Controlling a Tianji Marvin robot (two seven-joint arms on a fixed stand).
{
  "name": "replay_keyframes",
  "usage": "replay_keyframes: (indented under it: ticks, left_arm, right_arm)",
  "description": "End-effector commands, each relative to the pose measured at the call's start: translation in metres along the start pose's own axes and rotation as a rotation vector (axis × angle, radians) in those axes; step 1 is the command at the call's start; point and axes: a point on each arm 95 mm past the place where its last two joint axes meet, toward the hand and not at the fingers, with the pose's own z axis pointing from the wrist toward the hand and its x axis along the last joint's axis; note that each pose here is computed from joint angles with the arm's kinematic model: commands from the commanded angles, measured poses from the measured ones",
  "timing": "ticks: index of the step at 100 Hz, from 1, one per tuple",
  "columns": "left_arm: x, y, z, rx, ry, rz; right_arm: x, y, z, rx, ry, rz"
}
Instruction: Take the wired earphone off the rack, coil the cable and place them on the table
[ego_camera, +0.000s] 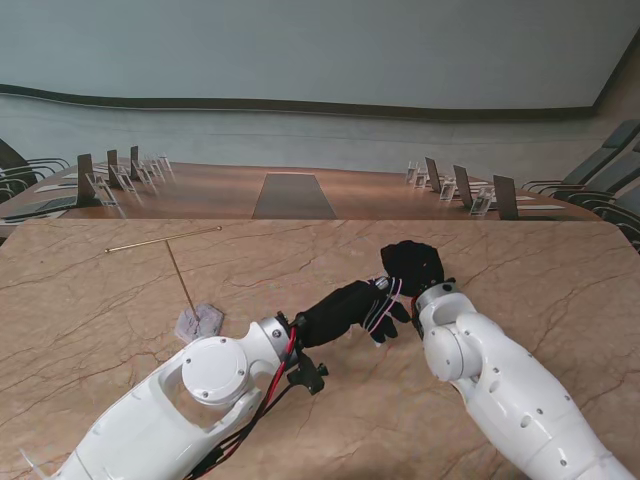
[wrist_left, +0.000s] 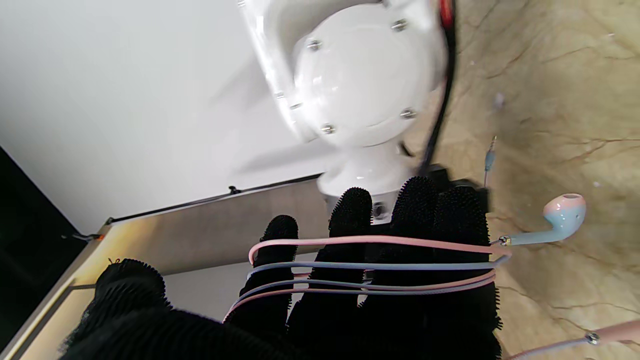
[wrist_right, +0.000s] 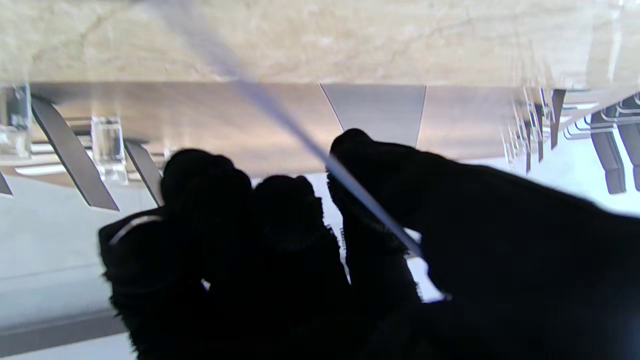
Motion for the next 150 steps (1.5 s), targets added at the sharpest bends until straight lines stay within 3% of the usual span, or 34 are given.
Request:
replay_keyframes:
  ticks: [1, 32, 62, 124, 150]
  left_arm:
    - [-0.013, 0.004, -0.003, -0.001, -0.039, -0.011]
    - [-0.027, 0.002, -0.005, 0.002, -0.082, -0.002]
    - [-0.038, 0.0, -0.004, 0.011, -0.12, 0.003]
    - [-0.053, -0.013, -0.005, 0.096, -0.154, 0.019]
    - [-0.055, -0.024, -0.005, 0.14, -0.159, 0.04]
  right_arm:
    - [0.004, 0.025, 0.006, -0.057, 0.03, -0.007]
    - [0.006, 0.075, -0.001, -0.156, 0.15, -0.027]
    - [0.014, 0.102, -0.024, -0.204, 0.247, -0.03]
    - [0.043, 0.118, -0.076, -0.154, 0.4, -0.027]
    - [0.051, 0.115, -0.095, -0.116, 0.428, -0.02]
